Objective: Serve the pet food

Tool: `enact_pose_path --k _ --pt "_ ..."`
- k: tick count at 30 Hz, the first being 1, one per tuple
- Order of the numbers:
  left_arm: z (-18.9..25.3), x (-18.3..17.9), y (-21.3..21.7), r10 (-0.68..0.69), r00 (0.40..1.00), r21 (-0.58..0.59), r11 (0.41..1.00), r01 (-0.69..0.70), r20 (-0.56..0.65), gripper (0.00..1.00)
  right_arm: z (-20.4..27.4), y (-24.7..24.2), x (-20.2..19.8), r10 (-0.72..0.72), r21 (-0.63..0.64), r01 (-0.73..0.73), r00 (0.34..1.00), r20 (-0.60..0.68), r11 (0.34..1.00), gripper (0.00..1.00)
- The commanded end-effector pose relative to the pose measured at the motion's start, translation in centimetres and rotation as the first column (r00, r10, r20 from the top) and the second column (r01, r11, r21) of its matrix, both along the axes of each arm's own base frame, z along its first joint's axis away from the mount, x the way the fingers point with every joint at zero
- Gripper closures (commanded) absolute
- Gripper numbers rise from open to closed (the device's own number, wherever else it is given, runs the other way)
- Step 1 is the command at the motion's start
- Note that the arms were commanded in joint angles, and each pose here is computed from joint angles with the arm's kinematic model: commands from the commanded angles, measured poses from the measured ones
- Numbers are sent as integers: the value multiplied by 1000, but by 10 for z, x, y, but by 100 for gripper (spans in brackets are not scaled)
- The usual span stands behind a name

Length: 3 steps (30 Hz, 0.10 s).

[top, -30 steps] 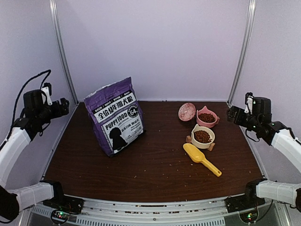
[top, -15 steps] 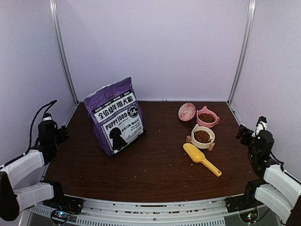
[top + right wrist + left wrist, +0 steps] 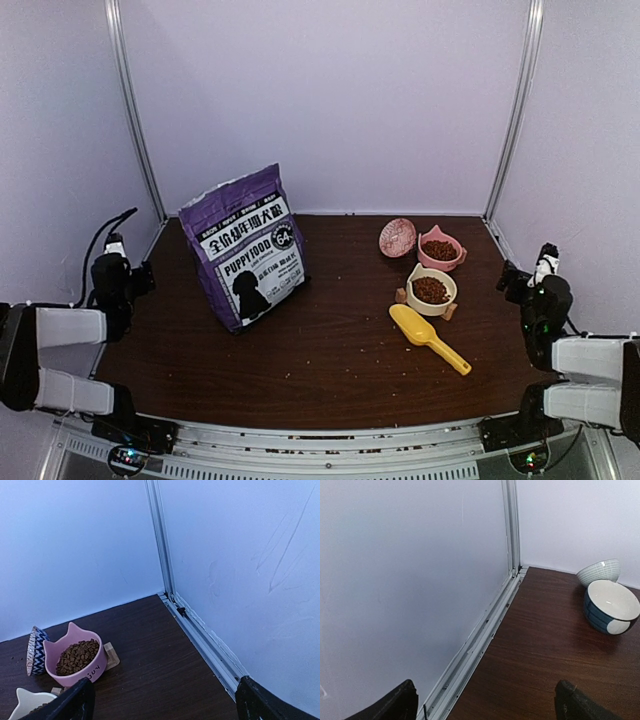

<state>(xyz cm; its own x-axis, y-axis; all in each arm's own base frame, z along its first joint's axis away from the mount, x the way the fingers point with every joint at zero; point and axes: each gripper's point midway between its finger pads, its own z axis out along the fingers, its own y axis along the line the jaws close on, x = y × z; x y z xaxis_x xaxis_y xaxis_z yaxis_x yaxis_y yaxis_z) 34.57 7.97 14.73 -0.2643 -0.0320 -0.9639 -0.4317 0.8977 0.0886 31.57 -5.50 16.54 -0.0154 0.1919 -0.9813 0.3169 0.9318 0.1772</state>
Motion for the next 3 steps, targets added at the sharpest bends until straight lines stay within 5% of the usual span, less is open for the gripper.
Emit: enact_pose_path --k 1,3 --pt "27 14 -1 -21 995 24 1000 19 93 2 24 0 5 12 -26 -10 998 67 1000 0" --pt "26 14 2 -4 996 20 1000 2 87 2 24 1 5 13 -31 -11 998 67 999 0"
